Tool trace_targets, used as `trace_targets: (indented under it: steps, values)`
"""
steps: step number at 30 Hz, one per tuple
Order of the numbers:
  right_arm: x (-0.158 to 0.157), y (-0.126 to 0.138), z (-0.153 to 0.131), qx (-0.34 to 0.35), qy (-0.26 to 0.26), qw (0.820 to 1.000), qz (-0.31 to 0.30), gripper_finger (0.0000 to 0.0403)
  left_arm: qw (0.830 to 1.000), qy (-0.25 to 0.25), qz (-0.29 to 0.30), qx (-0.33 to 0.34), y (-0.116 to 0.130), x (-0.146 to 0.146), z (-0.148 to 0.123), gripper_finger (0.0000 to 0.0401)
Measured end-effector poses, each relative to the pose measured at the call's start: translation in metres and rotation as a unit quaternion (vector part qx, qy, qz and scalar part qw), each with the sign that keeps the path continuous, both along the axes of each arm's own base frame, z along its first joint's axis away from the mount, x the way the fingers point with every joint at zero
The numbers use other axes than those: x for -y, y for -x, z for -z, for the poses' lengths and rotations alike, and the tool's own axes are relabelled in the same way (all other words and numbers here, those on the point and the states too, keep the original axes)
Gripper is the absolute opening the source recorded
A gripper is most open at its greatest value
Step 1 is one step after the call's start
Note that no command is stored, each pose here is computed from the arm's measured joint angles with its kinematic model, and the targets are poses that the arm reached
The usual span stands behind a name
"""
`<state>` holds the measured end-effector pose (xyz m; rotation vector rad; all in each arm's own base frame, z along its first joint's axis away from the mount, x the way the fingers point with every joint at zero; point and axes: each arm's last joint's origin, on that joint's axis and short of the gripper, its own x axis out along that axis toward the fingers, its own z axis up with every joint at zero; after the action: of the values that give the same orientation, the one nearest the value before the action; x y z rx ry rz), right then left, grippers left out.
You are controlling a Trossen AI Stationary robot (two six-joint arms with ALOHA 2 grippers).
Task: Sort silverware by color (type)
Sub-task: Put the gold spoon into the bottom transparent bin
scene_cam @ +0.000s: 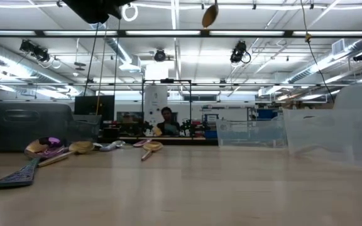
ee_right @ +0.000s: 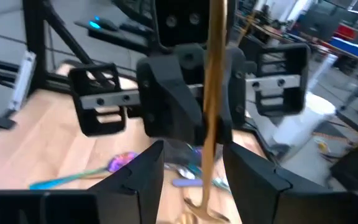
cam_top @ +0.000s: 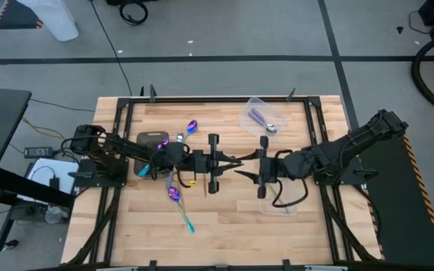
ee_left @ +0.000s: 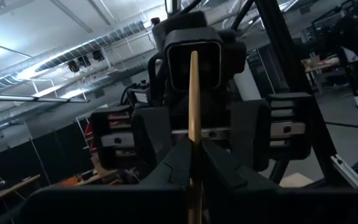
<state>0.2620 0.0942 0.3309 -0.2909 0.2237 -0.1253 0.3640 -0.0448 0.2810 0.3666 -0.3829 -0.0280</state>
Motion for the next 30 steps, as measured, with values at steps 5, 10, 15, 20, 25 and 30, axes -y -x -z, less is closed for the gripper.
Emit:
trace_targets:
  steps: [5, 10, 15, 20, 25, 30]
  values:
    - [0.007, -0.003, 0.000, 0.000, -0.004, 1.000, 0.007, 0.0156, 1.000, 0.000, 0.005, 0.006, 0.001, 0.001, -0.001, 0.0028]
    - [0.010, -0.004, 0.000, -0.001, -0.003, 1.000, 0.010, 0.0117, 1.000, -0.005, 0.009, 0.007, 0.001, 0.002, -0.001, 0.0029]
    - [0.011, -0.004, 0.001, -0.003, -0.002, 1.000, 0.008, 0.0045, 1.000, -0.003, 0.009, 0.007, 0.001, 0.001, -0.001, 0.0030]
    - [0.011, -0.004, 0.001, -0.006, -0.003, 1.000, 0.009, 0.0022, 1.000, -0.004, 0.008, 0.005, 0.001, 0.001, -0.001, 0.0045]
    - [0.007, 0.001, 0.006, -0.035, 0.012, 0.999, 0.018, 0.0036, 1.000, -0.004, -0.002, -0.022, -0.001, 0.003, 0.004, 0.0092]
    - [0.000, 0.010, 0.015, -0.092, 0.078, 0.993, 0.005, 0.0030, 0.998, -0.003, 0.005, -0.065, -0.003, 0.008, 0.012, 0.0154]
